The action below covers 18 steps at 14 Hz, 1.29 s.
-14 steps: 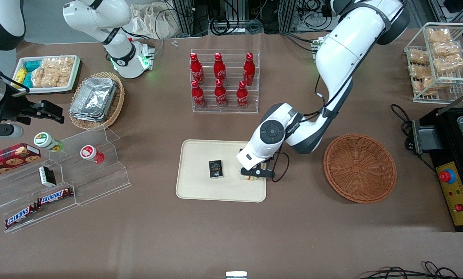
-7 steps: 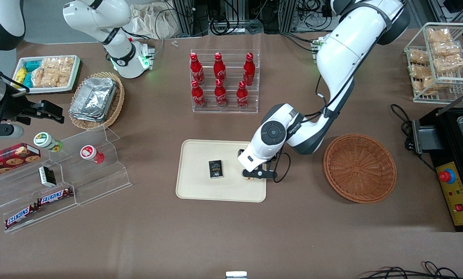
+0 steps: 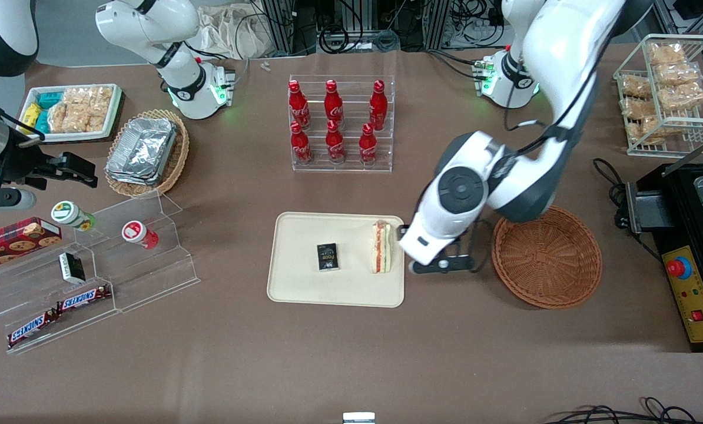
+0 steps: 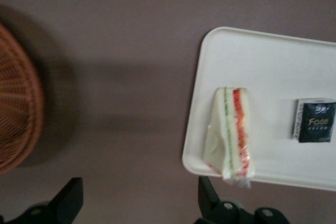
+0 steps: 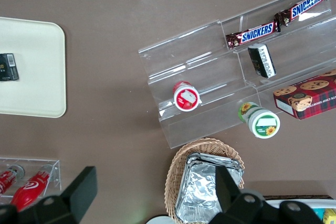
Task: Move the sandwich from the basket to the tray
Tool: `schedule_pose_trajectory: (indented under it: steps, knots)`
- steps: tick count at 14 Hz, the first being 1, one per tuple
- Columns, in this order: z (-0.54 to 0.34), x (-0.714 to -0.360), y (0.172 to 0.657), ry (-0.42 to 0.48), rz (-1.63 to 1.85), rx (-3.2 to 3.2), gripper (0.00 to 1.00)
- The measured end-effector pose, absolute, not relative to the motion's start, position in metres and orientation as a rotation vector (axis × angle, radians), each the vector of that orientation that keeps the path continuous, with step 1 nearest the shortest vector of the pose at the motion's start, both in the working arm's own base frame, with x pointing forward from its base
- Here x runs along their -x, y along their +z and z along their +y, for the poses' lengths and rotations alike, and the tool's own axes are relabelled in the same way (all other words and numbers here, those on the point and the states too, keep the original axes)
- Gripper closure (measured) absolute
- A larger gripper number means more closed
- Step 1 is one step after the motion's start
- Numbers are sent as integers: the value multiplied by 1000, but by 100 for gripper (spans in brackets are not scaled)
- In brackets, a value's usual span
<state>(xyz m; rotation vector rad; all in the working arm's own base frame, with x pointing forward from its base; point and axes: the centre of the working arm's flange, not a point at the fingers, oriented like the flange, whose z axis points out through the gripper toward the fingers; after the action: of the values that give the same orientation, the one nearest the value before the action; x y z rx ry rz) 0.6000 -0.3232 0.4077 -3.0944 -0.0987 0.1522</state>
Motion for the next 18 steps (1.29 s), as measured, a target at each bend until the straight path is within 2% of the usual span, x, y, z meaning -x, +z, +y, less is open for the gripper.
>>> schedule_pose_trajectory:
  steps: [4,9,12,15,18]
  knots:
    - [-231,-593,487,251,107,3012,1]
    - [-120,-592,558,193,-23,3009,0]
    - [-90,-588,573,175,-68,3006,0]
    - [-50,-588,568,256,-51,3024,0]
    - [-24,-588,567,281,10,3040,0]
